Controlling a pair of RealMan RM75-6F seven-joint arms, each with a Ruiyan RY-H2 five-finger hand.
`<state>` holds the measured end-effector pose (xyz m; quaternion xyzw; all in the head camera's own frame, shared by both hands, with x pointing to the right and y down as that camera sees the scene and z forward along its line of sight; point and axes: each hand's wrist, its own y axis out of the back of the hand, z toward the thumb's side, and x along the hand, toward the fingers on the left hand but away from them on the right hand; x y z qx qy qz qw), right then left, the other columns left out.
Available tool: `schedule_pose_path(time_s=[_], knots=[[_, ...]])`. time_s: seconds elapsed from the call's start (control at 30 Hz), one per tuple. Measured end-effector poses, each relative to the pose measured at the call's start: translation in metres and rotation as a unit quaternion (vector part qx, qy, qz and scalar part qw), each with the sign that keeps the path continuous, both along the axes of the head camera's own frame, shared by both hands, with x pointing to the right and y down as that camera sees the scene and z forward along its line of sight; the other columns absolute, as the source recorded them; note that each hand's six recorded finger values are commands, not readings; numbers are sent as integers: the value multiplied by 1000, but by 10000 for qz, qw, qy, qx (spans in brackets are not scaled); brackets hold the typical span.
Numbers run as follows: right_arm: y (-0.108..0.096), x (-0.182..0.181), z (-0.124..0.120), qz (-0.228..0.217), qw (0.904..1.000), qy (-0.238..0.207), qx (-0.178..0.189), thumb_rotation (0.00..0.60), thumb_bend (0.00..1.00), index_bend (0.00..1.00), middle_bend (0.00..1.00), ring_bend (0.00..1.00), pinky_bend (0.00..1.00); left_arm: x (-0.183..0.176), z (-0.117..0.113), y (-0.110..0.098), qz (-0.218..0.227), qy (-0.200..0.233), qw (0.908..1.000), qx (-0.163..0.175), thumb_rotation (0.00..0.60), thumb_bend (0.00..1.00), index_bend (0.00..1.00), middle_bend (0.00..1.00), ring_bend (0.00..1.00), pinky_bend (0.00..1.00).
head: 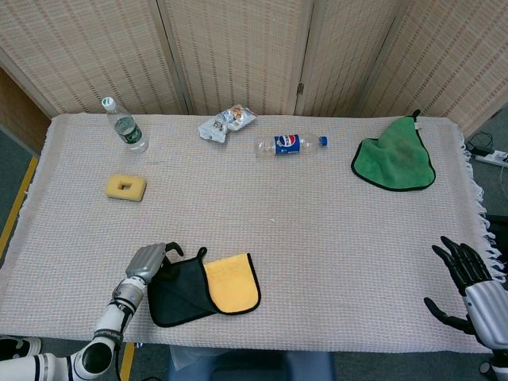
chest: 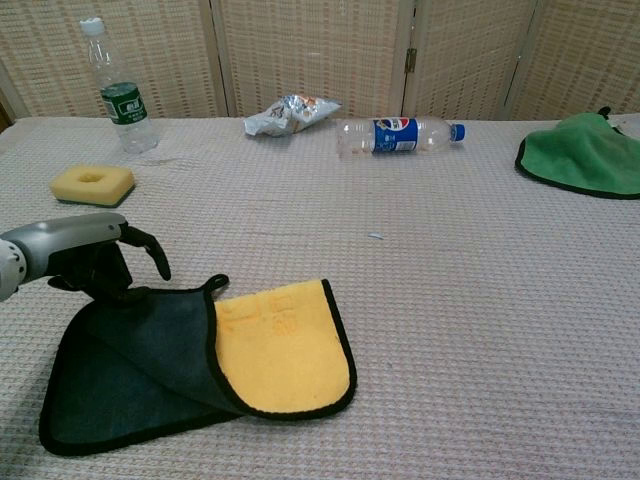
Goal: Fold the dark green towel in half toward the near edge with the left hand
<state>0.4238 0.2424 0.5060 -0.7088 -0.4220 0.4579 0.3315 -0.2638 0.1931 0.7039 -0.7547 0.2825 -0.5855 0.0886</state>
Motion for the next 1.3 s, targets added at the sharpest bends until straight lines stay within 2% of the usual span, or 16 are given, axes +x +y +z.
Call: schedule_pose_path(time_s=[0.2,0.4,0.87,1.3], knots=[[-1,0,-2,16,10000,6,47,600,343,0,0,0,0,10,2,-6,-166,236,9983,-500,600,524,400,1000,1000,1000],[-1,1,-2,20,10000,7,48,600,343,0,0,0,0,13,5,-11,-203,257,9969,-717,600,524,417,1000,1000,1000],[-2,0,1,32,10000,31,22,600,343,0,0,0,0,9,13,-13,-73,48,9982,-595,600,523,366,1000,1000,1000],[-2,1,-1,48,10000,26,72,600,343,0,0,0,0,11,14,-7,17,7,9981,-621,600,524,496,1000,1000,1000]])
